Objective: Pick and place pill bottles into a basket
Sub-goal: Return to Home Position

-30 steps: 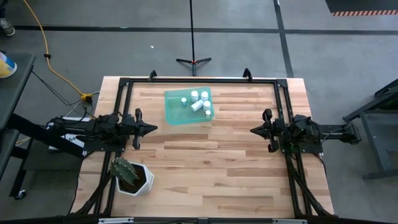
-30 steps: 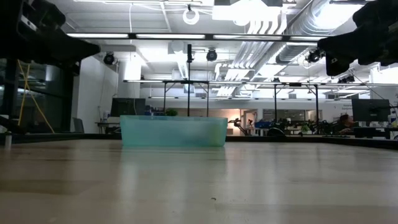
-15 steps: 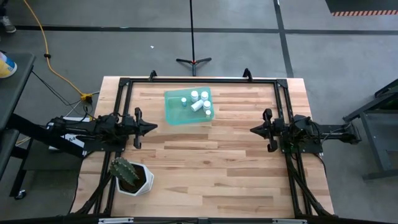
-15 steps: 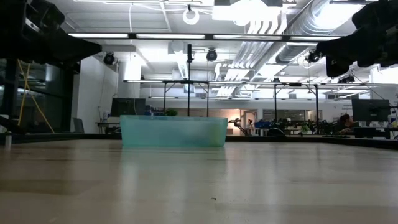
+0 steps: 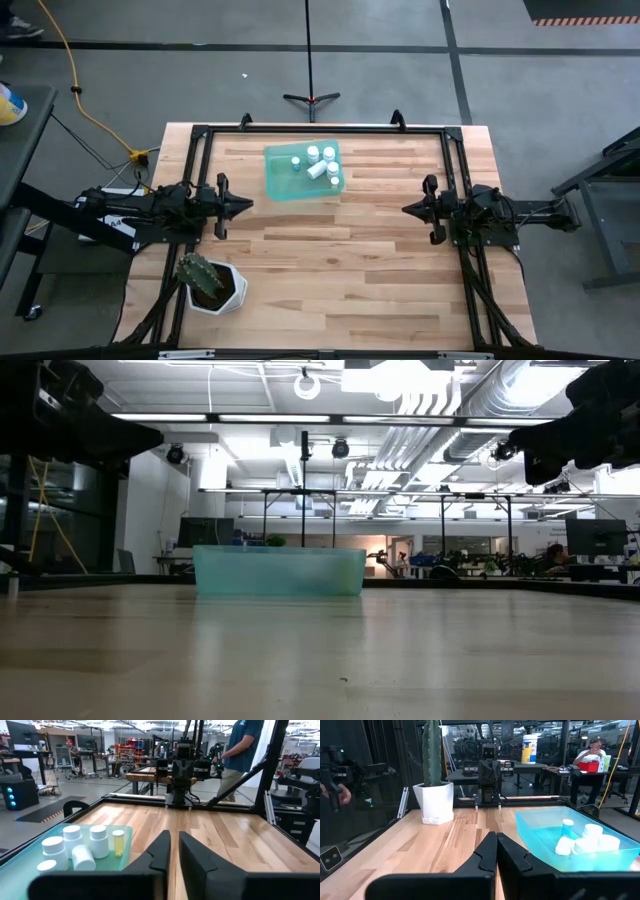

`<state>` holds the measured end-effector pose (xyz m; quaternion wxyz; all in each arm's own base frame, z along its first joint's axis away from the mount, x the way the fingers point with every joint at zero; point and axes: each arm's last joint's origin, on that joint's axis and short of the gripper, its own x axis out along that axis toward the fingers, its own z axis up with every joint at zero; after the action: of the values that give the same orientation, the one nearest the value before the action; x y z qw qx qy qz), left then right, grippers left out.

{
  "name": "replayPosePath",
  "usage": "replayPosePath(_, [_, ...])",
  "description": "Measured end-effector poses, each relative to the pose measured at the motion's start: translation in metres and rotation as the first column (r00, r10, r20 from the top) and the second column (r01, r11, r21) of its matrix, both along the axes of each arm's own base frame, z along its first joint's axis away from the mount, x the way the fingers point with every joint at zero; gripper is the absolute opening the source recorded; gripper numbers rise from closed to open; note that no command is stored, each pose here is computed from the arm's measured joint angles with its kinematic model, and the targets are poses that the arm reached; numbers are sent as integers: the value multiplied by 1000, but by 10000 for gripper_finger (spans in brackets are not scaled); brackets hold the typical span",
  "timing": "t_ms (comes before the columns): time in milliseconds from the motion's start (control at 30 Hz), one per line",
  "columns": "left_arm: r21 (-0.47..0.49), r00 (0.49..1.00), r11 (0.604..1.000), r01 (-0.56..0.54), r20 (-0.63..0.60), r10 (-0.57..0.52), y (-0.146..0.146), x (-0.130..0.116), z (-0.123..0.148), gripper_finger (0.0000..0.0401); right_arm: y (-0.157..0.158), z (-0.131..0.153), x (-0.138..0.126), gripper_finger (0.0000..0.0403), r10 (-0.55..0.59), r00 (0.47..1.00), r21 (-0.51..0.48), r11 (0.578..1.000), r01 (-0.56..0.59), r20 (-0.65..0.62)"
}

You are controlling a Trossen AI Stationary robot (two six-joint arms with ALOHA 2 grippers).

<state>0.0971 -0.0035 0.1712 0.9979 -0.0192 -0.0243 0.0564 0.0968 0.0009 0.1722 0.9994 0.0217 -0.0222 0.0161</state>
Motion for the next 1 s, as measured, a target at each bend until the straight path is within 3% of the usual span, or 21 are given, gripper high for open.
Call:
replayPosePath(267, [0,1000,1000,0,-1,0,0,0,0,104,0,0,0,0,0,1000,0,1000,0,-1])
replayPosePath(1000, [0,1000,1000,1,-2,-1,0,0,0,104,0,0,0,0,0,1000,0,1000,0,-1])
